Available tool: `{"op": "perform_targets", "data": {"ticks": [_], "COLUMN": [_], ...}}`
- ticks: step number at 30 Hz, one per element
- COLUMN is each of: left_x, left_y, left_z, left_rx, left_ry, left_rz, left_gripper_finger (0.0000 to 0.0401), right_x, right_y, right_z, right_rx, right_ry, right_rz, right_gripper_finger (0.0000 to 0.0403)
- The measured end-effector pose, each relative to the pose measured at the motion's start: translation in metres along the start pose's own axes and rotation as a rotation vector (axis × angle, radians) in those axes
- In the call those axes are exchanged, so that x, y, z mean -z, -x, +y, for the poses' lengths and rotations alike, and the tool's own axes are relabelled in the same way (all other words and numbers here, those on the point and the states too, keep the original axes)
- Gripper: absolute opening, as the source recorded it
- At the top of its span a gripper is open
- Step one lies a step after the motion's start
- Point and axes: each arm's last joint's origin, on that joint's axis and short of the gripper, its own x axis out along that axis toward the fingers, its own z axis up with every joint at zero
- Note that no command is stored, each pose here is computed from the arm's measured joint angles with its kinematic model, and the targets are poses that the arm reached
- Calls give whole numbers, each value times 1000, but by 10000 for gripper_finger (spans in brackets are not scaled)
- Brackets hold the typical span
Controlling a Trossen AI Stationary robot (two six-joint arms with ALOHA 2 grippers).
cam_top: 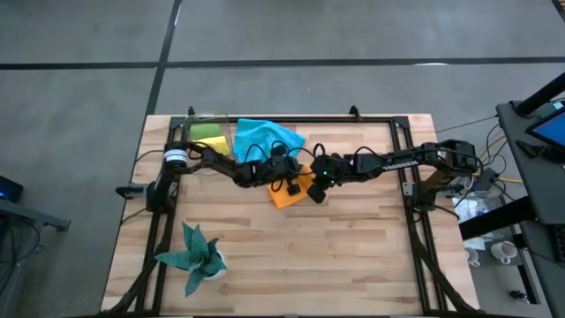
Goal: Roll microfiber towels into tight, uniform cylinder then place into a basket
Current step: Roll the orange microfiber towel
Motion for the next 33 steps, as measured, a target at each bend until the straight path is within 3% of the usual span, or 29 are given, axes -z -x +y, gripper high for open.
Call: {"op": "perform_targets", "data": {"ticks": [5,10,14,24,28,33], "left_x": [-15,-37,-37,-35,-38,-33], "left_y": [10,26,30,30,31,27], "left_z": [7,14,15,12,9,7], "left_rx": [-56,-81,-82,23,107,113], "left_ry": [-56,-30,-5,71,119,127], "left_rz": [-12,-85,-120,-179,-227,-232], "left_gripper_finger": [0,0,0,0,0,0], "right_x": [3,15,22,27,31,32], "right_y": [0,2,9,27,21,4], "right_z": [-2,-11,-18,-36,-38,-34], "right_rx": [40,198,336,577,651,789], "right_ry": [9,9,33,48,68,147], "right_rz": [21,121,205,362,400,524], "right_gripper_finger": [9,9,9,9,9,9]}}
